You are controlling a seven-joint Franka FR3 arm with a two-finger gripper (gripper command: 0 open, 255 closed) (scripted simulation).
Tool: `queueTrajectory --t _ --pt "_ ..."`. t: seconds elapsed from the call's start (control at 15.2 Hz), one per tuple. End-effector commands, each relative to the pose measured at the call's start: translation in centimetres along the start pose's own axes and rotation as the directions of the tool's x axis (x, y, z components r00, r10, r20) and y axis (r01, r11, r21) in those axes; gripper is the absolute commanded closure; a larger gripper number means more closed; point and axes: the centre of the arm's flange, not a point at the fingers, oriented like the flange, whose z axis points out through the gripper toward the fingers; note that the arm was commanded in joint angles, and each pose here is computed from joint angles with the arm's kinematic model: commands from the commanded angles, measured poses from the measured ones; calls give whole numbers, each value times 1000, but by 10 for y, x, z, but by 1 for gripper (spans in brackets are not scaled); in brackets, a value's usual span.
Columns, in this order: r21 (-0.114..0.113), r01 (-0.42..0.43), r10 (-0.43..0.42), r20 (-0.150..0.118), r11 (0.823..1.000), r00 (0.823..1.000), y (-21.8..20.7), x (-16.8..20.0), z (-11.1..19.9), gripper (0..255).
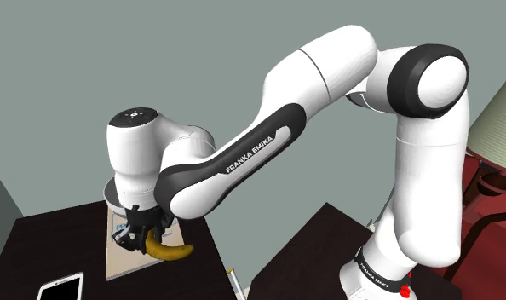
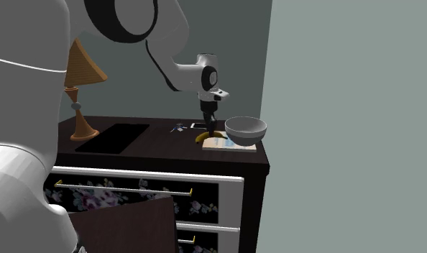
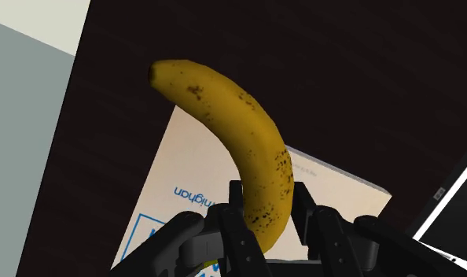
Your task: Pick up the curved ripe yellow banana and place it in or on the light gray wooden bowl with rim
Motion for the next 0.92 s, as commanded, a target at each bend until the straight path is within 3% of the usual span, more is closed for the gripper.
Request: queueTrajectory --t 0.0,0.86 --pt "0 0 0 0 1000 1000 -1 0 -10 255" --pt "0 0 0 0 1000 1000 -2 3 -79 255"
